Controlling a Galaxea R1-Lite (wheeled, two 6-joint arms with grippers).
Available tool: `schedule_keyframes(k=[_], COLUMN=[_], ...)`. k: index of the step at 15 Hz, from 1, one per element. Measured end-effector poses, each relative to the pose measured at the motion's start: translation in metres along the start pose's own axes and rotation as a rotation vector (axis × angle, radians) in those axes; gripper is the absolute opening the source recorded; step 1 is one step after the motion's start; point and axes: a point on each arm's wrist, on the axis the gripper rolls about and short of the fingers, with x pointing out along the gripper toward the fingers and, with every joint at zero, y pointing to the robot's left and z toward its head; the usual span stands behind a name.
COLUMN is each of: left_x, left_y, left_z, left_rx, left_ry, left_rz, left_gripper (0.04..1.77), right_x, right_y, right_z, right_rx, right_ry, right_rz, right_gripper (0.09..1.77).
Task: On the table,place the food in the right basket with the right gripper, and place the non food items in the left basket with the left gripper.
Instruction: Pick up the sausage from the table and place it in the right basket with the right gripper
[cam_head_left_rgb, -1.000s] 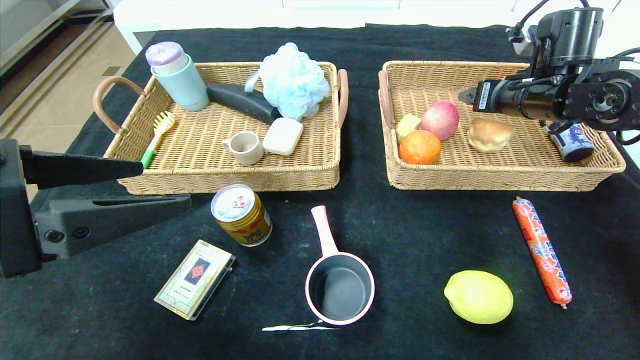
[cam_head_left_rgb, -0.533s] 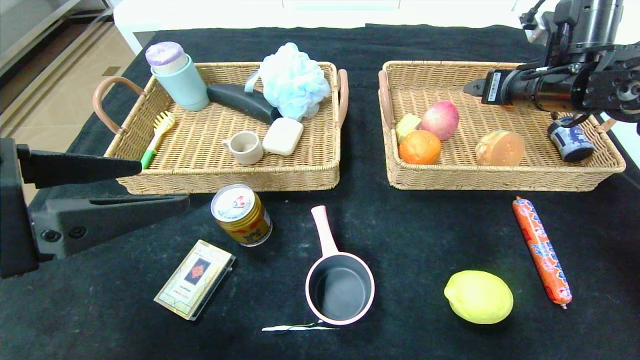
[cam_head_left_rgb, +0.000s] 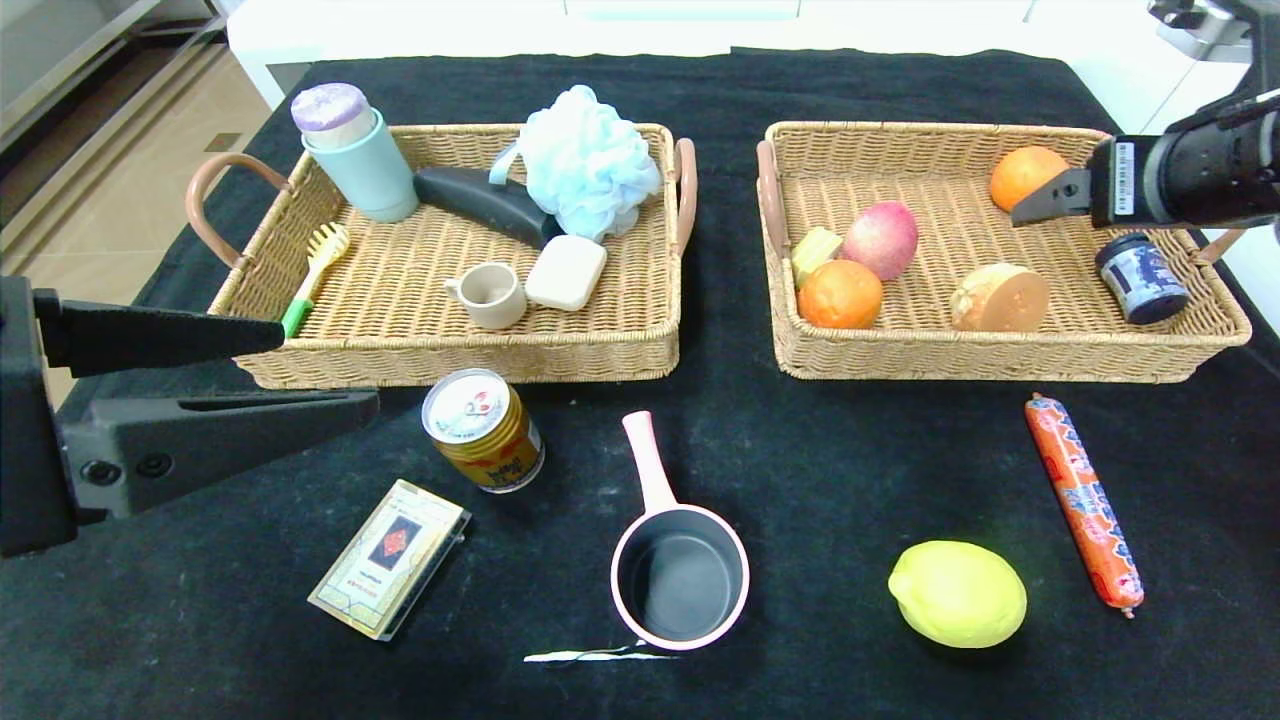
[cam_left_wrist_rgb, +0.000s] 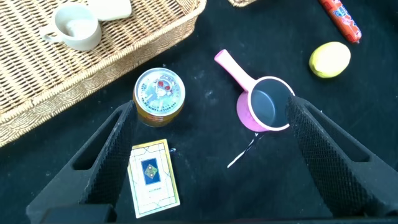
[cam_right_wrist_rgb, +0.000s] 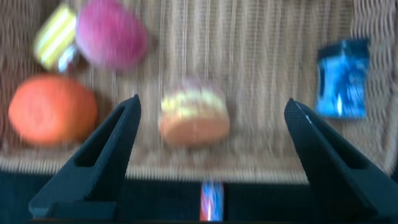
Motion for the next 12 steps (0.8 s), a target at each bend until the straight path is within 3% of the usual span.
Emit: schedule_keyframes(k=[6, 12], left_x=[-0.001, 0.0], left_y=[0.0, 0.0], left_z=[0.0, 0.0], left_rx=[0.0, -0.001], left_ry=[-0.002, 0.002], left_rz=[0.0, -0.001], left_gripper=[1.72, 1.72], right_x=[-0.053, -0.044], right_y=[-0.007, -0.01], right_z=[-0.025, -0.071], right_rx=[-0.048, -0.128], right_ry=[0.181, 0.388], right_rz=[0.006, 0.004], right_gripper=[1.7, 1.7])
